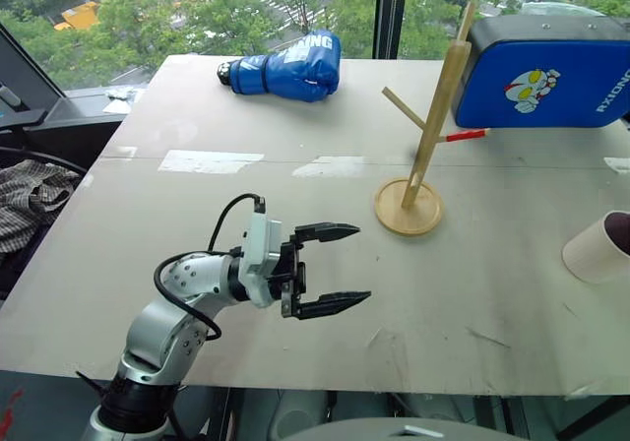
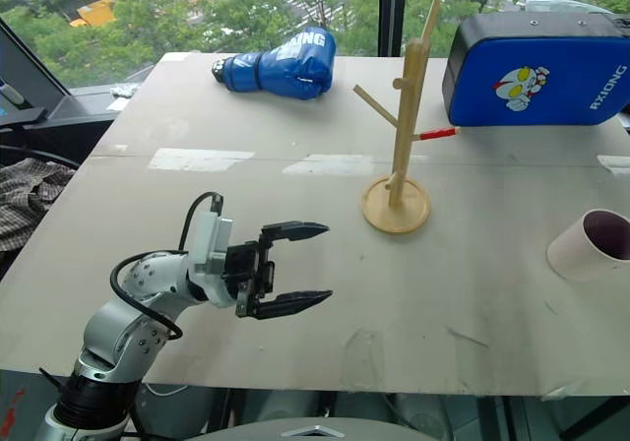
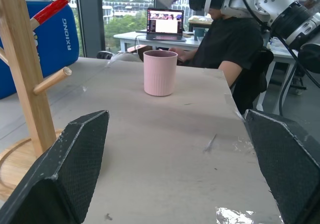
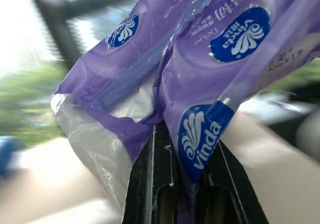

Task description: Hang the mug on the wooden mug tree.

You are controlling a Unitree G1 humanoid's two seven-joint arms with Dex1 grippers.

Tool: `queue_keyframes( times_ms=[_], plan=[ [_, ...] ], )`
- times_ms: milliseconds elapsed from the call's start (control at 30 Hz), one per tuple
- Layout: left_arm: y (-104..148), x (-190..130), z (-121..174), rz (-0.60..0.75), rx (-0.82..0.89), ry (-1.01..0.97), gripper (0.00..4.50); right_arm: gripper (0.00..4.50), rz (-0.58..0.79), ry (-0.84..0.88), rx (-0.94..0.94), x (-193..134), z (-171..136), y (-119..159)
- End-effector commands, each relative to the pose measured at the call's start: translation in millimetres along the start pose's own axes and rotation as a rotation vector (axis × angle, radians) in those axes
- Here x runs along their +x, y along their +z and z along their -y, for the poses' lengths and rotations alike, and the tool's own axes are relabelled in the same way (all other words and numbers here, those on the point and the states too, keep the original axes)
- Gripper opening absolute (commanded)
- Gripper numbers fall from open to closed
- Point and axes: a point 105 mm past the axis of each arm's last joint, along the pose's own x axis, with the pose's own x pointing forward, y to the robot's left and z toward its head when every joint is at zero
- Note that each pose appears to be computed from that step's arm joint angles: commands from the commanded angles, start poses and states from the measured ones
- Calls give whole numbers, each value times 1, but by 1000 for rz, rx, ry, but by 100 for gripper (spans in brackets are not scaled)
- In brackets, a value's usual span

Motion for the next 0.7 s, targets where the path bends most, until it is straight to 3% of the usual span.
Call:
queue_keyframes(
  times_ms=[33, 133, 300, 467, 633, 700],
  plan=[
    [4, 1, -1, 18, 23, -1, 450, 1, -149, -206, -92, 1, 36, -28],
    [4, 2, 1, 23, 24, 1, 450, 1, -304, -335, -63, -2, 59, -69],
    [7, 6, 3, 41, 23, 6, 450, 1, -442, -307, -25, -2, 57, -104],
    [9, 8, 3, 52, 19, -2, 450, 176, -494, -258, -148, -6, 59, -106],
    [9, 7, 0, 54, 19, -3, 450, 379, -568, -21, -587, -29, 51, -90],
    [9, 6, 0, 52, 17, -6, 450, 379, -602, 102, -704, -43, 47, -83]
  ],
)
